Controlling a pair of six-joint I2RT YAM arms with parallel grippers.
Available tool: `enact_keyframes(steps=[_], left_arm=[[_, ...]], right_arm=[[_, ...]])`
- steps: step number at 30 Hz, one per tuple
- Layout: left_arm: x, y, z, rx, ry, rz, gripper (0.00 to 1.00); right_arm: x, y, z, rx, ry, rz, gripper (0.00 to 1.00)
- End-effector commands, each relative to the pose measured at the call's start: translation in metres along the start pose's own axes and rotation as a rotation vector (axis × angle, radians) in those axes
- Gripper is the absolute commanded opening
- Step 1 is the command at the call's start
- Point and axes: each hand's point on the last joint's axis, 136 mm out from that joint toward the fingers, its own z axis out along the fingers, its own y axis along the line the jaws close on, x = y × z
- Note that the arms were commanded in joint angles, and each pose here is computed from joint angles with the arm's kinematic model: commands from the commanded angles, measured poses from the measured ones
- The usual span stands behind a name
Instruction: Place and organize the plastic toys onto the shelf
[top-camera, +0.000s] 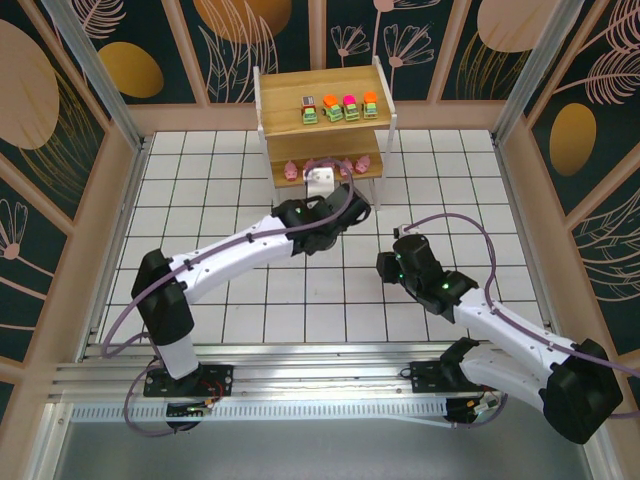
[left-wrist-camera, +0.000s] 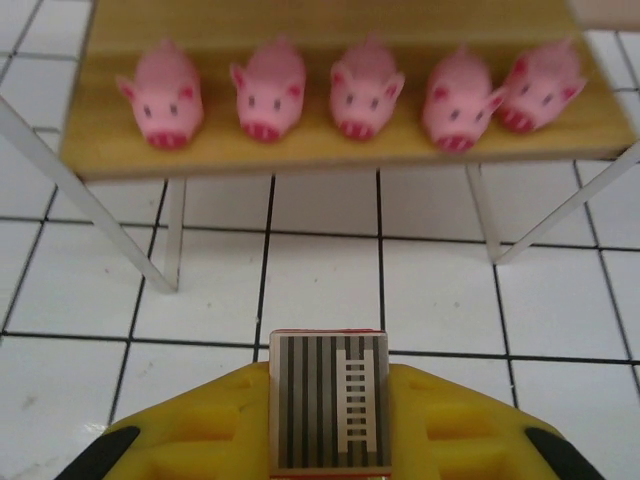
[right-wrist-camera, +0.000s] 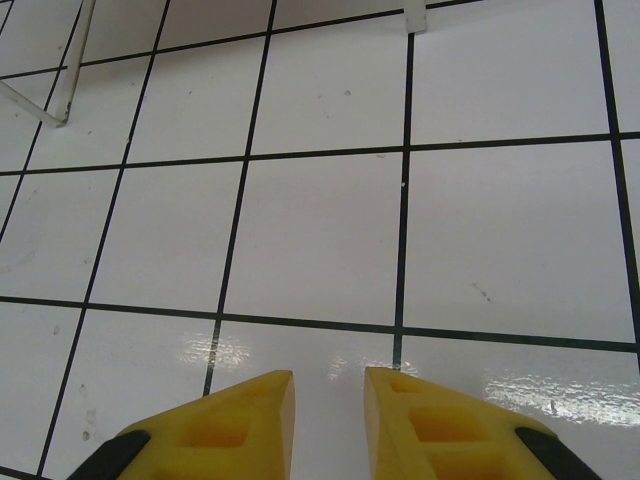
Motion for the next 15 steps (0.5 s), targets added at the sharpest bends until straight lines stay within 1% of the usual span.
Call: enact_keyframes(steps=[1, 5, 8, 15], left_arm=[[-0.028, 0.006, -0.024, -0.039, -0.023, 0.098, 0.24], [-0.071, 0.000, -0.045, -0.030, -0.077, 0.097, 0.26], [-0.098, 0.003, -0.052, -0.023, -0.110, 0.087, 0.27], [-0.146, 0.022, -0.051, -0.017, -0.149, 0.051, 0.27]], right_arm=[[0.001, -0.002, 0.000, -0.006, -0.011, 0.025, 0.25], [0.002, -0.001, 0.000, -0.009, -0.007, 0.024, 0.25], [0.002, -0.001, 0.000, -0.012, -0.007, 0.025, 0.25], [0.003, -0.001, 0.000, -0.013, -0.001, 0.024, 0.25]])
